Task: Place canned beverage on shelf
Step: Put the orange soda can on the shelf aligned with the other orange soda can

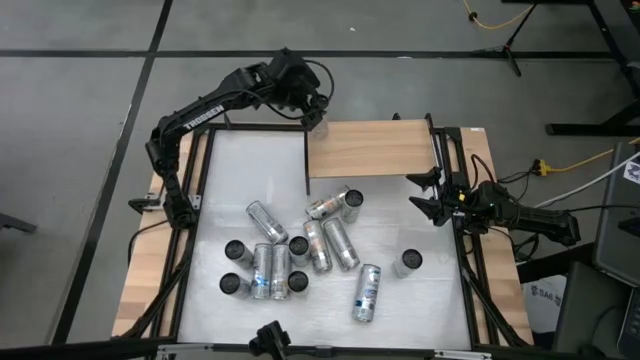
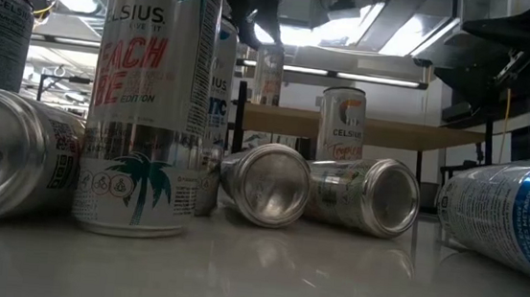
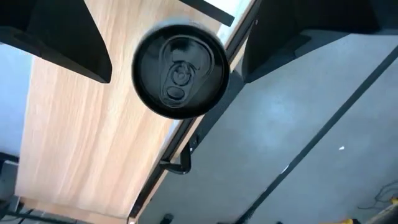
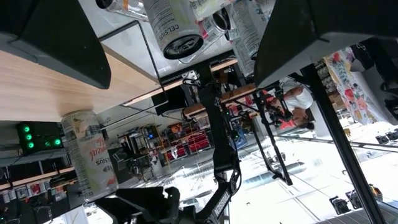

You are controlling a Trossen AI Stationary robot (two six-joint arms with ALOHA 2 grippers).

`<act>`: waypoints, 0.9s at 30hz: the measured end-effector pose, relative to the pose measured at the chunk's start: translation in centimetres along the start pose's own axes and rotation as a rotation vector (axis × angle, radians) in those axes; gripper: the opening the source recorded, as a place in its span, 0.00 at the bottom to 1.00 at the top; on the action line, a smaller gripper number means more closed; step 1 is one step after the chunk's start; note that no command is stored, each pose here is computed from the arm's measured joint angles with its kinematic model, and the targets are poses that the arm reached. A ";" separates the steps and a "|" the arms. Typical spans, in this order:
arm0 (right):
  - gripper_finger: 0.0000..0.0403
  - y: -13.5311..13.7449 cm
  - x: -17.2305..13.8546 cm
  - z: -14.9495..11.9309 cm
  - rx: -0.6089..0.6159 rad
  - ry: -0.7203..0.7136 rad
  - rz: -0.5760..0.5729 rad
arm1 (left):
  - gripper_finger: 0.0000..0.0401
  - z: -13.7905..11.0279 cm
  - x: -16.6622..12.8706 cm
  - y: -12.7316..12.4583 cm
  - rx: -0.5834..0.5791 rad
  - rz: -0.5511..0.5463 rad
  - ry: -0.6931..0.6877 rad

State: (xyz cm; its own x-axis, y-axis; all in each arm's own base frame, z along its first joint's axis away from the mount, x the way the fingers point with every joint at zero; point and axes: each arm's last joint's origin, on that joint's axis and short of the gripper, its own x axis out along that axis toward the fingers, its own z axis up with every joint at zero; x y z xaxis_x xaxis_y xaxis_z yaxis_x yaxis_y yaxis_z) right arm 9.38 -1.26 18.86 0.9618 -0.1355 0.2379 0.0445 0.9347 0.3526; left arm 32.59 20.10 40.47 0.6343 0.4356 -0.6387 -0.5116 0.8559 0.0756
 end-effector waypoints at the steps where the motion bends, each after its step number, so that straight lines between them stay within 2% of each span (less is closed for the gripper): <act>1: 0.97 0.0 0.0 0.0 0.000 0.000 -0.001 | 0.87 0.1 -0.3 0.0 0.000 -0.001 -0.007; 7: 0.97 0.0 0.0 0.0 0.003 -0.002 -0.001 | 0.87 0.4 -2.7 -0.1 0.001 -0.006 -0.057; 12: 0.97 0.0 0.0 0.0 0.098 -0.004 -0.001 | 0.87 0.3 -5.4 -0.4 0.009 -0.015 -0.074; 20: 0.97 0.1 0.0 0.4 0.105 -0.043 0.015 | 0.87 -0.6 -10.2 -1.3 0.056 -0.044 -0.072; 24: 0.97 0.3 0.0 0.9 0.099 -0.094 0.037 | 0.87 -1.5 -12.2 -1.9 0.071 -0.064 -0.098; 27: 0.97 0.5 -0.1 1.2 0.099 -0.124 0.051 | 0.87 -3.1 -12.7 -2.6 0.078 -0.087 -0.075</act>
State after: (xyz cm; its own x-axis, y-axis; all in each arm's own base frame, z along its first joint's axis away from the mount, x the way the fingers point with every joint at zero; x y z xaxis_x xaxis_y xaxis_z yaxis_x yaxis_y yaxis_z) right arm 8.99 -1.22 20.09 0.9212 -0.1340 0.3652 -0.0360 0.9053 0.4232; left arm 24.07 11.42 45.98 0.7170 0.3760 -0.5869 -0.4081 0.9091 0.0838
